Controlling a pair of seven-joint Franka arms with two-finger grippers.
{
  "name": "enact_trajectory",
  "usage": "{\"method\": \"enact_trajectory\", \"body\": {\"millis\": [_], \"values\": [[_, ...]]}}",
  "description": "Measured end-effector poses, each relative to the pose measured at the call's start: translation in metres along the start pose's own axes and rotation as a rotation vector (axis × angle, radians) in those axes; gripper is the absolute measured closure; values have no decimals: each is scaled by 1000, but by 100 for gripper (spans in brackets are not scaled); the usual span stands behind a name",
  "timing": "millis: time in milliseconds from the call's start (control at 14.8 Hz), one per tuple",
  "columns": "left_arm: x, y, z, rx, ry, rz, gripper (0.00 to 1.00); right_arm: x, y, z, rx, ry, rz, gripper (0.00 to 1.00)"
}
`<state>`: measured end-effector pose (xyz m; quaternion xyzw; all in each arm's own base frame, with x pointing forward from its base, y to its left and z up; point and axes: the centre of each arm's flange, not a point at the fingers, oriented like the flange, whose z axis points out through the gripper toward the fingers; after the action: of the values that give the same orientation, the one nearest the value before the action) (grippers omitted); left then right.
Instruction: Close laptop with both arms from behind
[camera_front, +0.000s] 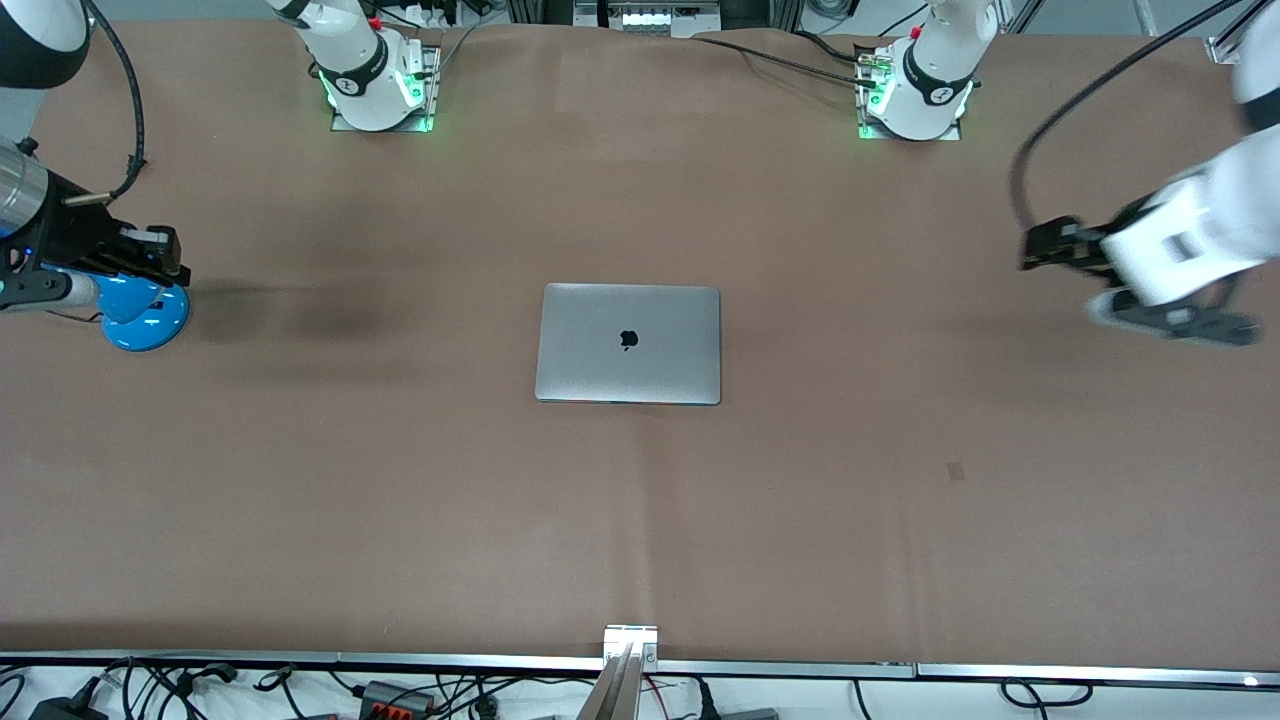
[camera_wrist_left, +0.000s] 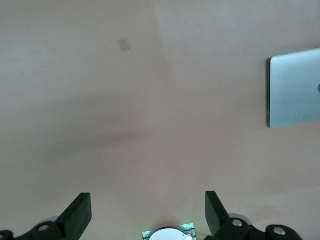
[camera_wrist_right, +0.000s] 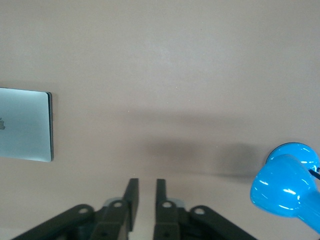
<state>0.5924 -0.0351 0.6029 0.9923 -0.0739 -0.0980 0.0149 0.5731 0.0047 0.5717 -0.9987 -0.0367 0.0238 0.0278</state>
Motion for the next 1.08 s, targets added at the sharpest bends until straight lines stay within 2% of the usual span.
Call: {"method": "enact_trajectory", "body": {"millis": [270,472,540,742,1080], "values": [[-21,-30,-21,50,51,-159,0,-8,3,-11,-23,17,3,33],[-25,-35,-8,61,131,-194,0,-14,20,-16,-40,23,29,6],[-31,-32,-7,62,148,-197,0,-16,24,-17,-47,23,34,0],[-47,-19,-11,61,170,-183,0,-21,27,-16,-53,20,40,0],[-49,-13,-13,42,177,-177,0,-23,27,-19,-64,23,39,0]]}}
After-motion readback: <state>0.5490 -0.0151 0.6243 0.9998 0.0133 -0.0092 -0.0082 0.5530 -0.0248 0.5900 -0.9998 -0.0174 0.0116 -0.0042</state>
